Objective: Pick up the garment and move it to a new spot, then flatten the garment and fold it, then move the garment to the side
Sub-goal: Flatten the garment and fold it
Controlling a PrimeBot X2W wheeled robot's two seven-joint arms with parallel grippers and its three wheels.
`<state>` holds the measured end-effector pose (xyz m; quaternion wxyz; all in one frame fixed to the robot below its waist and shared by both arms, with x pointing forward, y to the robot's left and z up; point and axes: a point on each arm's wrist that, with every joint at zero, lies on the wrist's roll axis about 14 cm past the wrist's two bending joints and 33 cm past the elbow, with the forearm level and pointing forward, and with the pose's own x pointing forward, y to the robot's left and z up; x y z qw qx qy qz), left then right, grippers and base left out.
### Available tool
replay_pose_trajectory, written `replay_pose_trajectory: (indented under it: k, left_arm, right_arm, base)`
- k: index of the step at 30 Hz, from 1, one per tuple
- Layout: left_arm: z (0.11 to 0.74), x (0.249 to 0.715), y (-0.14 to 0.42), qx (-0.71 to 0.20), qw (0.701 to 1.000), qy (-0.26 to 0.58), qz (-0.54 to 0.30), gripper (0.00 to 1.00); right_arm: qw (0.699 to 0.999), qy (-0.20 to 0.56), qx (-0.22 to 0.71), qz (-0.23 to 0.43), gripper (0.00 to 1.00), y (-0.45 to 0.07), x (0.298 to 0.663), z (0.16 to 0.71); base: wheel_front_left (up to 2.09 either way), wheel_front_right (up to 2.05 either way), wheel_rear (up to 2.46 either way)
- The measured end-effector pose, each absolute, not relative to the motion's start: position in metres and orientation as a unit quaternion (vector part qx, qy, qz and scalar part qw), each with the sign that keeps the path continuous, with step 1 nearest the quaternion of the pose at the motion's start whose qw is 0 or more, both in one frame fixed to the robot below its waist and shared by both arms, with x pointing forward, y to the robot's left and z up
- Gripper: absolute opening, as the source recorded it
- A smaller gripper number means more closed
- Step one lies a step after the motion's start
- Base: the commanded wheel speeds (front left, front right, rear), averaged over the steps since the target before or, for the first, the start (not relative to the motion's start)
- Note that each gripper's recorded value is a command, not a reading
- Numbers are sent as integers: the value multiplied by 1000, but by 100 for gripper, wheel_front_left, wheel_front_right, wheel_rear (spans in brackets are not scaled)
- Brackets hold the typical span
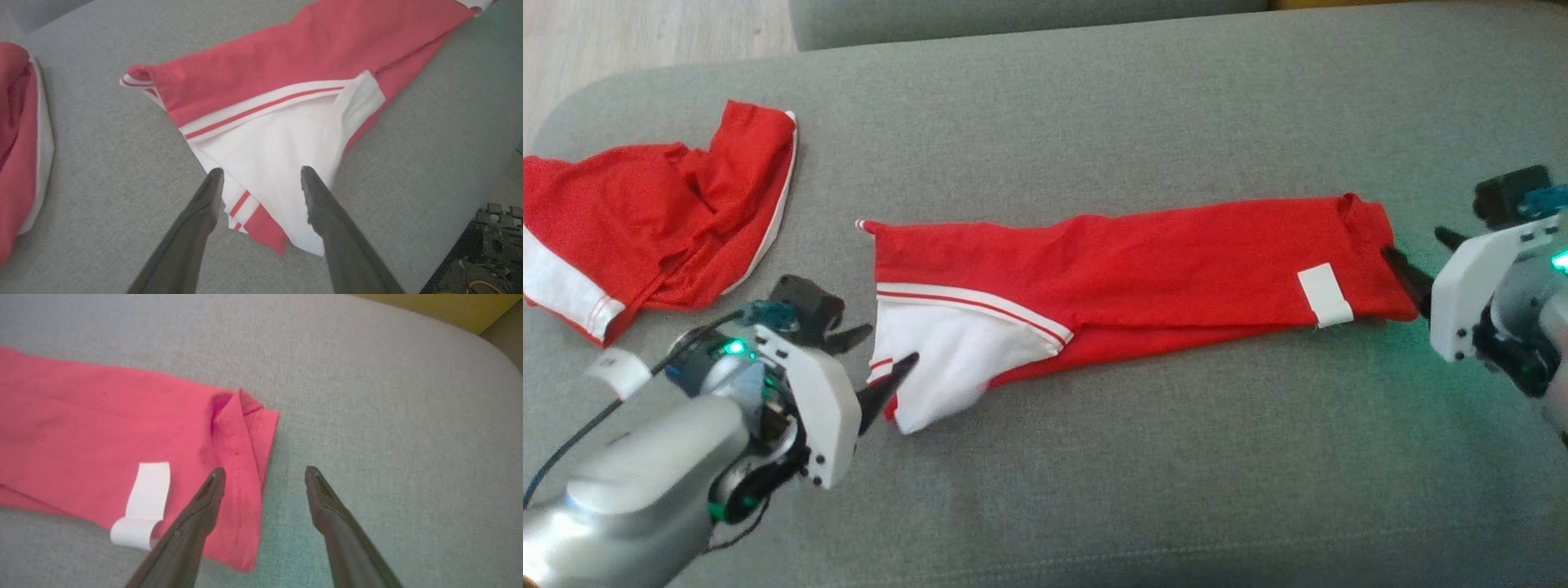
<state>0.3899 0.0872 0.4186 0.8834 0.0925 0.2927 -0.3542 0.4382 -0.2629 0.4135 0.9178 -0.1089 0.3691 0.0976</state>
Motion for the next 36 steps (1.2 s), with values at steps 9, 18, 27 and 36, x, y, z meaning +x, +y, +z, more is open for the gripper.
replay_pose_trajectory:
  k: [9,18,27,36]
  left_arm:
    - [484,442,101,9,958,143,-250,100]
    - [557,464,126,-154,981,-10,-116,100]
    - [530,418,127,-176,981,-33,-78,100]
    - [524,412,127,-173,981,-45,-82,100]
  right_arm:
    - [977,198,-17,76,100,-250,472,473]
    - [995,32,65,64,100,-224,482,525]
    - [994,29,94,39,100,-200,439,486]
    - [994,38,100,18,100,-190,431,468]
  base:
    - [0,0,0]
    - [0,0,0]
    - [0,0,0]
    - [0,0,0]
